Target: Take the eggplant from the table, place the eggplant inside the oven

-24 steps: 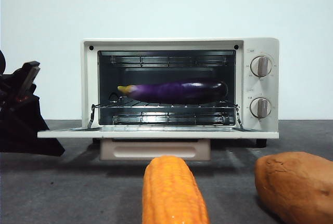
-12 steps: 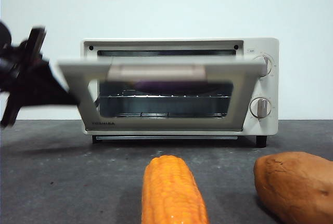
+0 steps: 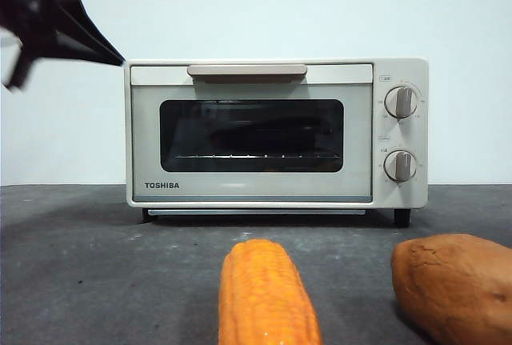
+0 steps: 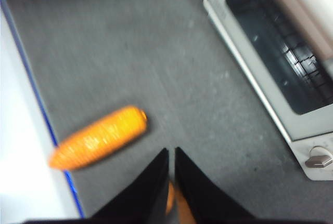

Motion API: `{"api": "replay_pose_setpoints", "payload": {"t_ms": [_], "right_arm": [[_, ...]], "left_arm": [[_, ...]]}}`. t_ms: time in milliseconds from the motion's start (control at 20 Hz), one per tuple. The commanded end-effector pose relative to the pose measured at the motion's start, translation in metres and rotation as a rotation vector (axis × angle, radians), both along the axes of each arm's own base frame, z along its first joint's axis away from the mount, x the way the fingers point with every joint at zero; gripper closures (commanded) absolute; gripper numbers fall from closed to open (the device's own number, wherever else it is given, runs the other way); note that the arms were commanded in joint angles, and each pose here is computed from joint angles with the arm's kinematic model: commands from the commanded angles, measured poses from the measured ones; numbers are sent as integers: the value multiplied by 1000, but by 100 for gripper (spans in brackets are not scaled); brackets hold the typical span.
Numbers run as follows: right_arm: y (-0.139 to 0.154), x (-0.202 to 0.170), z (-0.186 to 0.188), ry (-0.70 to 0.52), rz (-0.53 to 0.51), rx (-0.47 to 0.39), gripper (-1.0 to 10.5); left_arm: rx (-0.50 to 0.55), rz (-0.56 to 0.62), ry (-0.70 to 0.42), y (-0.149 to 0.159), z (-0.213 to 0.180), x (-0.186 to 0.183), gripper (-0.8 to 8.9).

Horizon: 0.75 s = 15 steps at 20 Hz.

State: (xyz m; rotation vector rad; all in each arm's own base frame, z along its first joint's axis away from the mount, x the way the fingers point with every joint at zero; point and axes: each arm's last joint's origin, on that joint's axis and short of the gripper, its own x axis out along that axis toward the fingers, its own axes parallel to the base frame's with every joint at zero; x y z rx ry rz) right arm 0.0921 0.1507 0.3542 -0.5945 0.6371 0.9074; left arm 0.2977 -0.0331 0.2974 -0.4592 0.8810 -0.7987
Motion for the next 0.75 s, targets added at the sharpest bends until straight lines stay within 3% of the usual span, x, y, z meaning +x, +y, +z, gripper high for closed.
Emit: {"api": "replay_pose_setpoints", "payload": {"t_ms": [50, 200, 350, 450, 550, 650, 750], "right_arm": [[2, 11, -24, -56, -9, -102, 944], [-7, 30, -51, -47, -155, -125, 944], [-26, 49, -69, -7, -356, -84, 943], [-53, 62, -78, 1, -556, 11, 943], [-74, 68, -85, -3, -685, 162, 943], [-89, 67, -94, -37, -764, 324, 943], [-97, 62, -105, -125, -776, 426, 943]], "left_arm": [[236, 20, -181, -4, 27, -24, 807], [336, 83, -268, -8, 43, -49, 807], [366, 143, -345, -9, 45, -71, 807], [352, 207, -391, -11, 31, -90, 807], [356, 284, -417, -10, 7, -107, 807], [364, 344, -428, -11, -20, -120, 807], [349, 397, -447, -14, -44, -127, 807]]}}
